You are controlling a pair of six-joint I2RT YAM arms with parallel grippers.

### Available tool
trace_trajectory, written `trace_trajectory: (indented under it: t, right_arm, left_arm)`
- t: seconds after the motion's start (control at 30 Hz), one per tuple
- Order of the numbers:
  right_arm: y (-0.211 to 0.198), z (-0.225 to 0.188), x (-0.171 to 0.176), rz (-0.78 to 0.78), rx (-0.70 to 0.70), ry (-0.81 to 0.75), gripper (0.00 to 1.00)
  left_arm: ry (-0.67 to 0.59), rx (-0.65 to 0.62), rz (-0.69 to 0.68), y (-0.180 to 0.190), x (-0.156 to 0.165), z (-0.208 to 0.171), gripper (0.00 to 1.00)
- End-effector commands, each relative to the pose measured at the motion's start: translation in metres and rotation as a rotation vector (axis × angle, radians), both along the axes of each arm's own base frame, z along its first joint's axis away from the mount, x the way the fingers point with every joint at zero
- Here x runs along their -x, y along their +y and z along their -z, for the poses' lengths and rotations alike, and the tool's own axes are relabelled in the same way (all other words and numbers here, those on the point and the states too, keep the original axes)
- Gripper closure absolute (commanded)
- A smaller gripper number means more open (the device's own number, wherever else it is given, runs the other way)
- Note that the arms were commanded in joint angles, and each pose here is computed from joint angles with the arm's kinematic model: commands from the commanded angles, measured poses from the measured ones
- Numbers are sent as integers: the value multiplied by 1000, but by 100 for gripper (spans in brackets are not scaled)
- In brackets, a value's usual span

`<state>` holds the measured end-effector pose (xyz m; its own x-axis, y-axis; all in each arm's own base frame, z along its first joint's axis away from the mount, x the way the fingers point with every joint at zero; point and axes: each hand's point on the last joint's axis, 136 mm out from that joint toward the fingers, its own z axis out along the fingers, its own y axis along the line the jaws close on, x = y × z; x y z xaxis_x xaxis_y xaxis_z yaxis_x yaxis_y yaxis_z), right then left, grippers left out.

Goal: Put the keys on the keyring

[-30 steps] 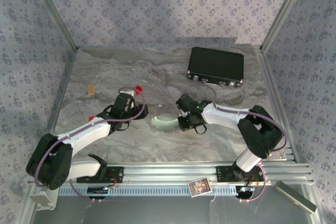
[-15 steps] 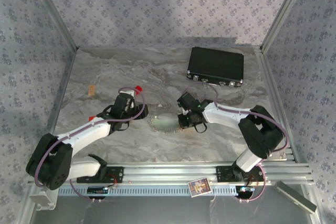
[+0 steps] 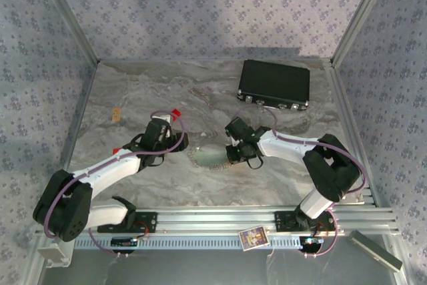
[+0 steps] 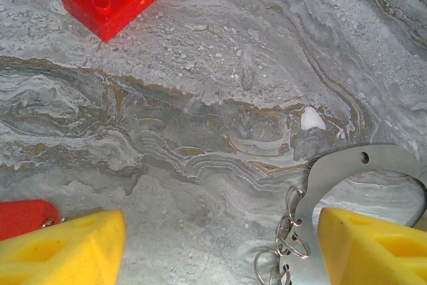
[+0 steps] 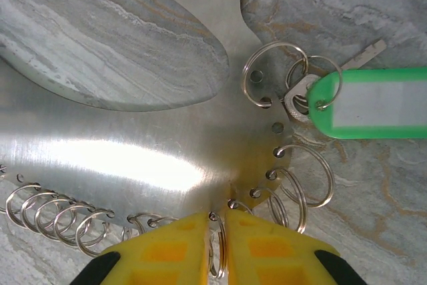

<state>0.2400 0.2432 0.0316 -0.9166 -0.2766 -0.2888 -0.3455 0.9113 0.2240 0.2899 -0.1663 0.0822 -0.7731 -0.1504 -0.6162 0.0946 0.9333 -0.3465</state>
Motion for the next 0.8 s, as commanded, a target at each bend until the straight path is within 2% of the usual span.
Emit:
trace_trajectory:
  t: [0.0,0.37,0.77]
  right_arm:
    - [-4,-2,5,7,6,25,85]
    - [-6,2,6,2,28,40,91]
    - [-4,2,8,-26,43,54,87]
  left_arm:
    - [-13,-17,7,2,2,-3,25]
    - [-15,-16,9,2,2,-4,25]
    - [-23,-18,1,3,1,-6,25]
